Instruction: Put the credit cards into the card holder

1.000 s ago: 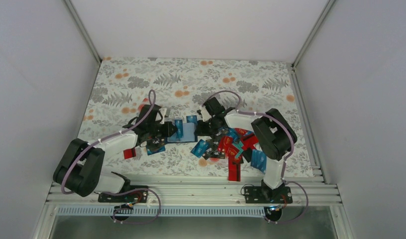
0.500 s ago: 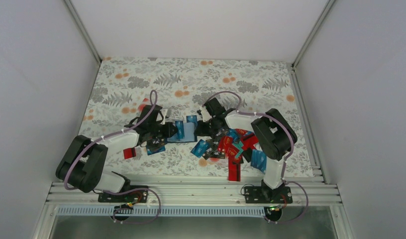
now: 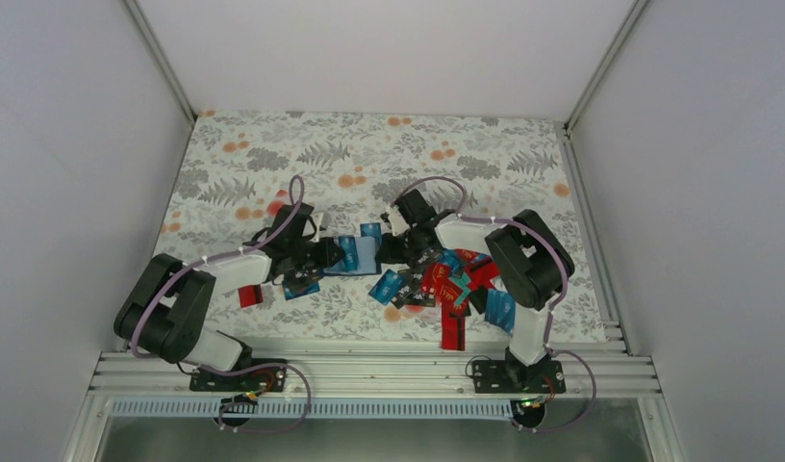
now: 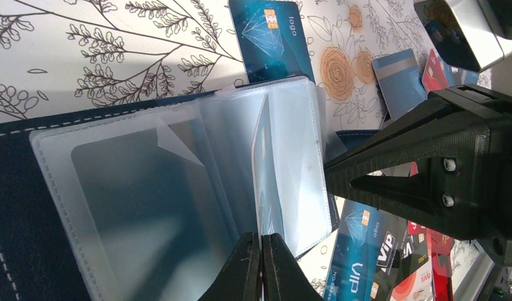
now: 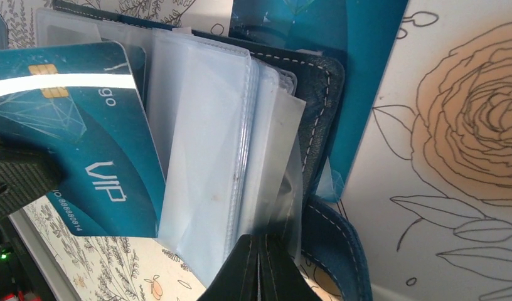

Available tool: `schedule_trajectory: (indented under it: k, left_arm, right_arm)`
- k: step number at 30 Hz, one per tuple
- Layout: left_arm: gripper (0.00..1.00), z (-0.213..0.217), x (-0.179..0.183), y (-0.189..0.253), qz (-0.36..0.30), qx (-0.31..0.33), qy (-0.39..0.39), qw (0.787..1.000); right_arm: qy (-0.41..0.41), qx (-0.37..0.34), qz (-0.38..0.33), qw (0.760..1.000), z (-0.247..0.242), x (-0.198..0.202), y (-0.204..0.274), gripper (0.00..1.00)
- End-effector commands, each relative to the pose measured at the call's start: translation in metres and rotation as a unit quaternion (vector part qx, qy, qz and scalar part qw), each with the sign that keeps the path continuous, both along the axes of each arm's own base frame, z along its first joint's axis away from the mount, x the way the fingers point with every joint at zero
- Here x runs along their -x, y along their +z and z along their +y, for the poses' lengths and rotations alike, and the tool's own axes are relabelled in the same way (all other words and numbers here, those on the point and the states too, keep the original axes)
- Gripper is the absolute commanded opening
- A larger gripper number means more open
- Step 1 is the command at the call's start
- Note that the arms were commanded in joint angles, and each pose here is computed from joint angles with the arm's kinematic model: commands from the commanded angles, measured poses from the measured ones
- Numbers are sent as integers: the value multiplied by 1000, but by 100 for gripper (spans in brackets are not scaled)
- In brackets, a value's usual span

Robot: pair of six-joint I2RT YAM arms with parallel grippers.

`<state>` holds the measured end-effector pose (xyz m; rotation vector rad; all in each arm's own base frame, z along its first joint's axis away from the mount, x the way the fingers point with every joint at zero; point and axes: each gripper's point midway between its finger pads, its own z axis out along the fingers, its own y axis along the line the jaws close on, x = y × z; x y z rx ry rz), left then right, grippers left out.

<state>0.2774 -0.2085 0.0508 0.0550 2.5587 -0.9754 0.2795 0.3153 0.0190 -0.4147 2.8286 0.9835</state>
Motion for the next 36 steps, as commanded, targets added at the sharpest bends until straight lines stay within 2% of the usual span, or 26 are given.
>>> schedule_trajectory:
  k: [1,21,36]
  left_arm:
    - [3,0,5,-7,17,3,-1,1000]
    - [2,-3,6,-34,75,-23,-20,997]
    - [2,-5,5,-40,86,-25,-40,995]
  right_arm:
    - [2,37,30,999,-13,14,-29,5]
    - [5,40,37,999,-14,17,-33,5]
    - [6,41,40,998,-14,17,-36,4]
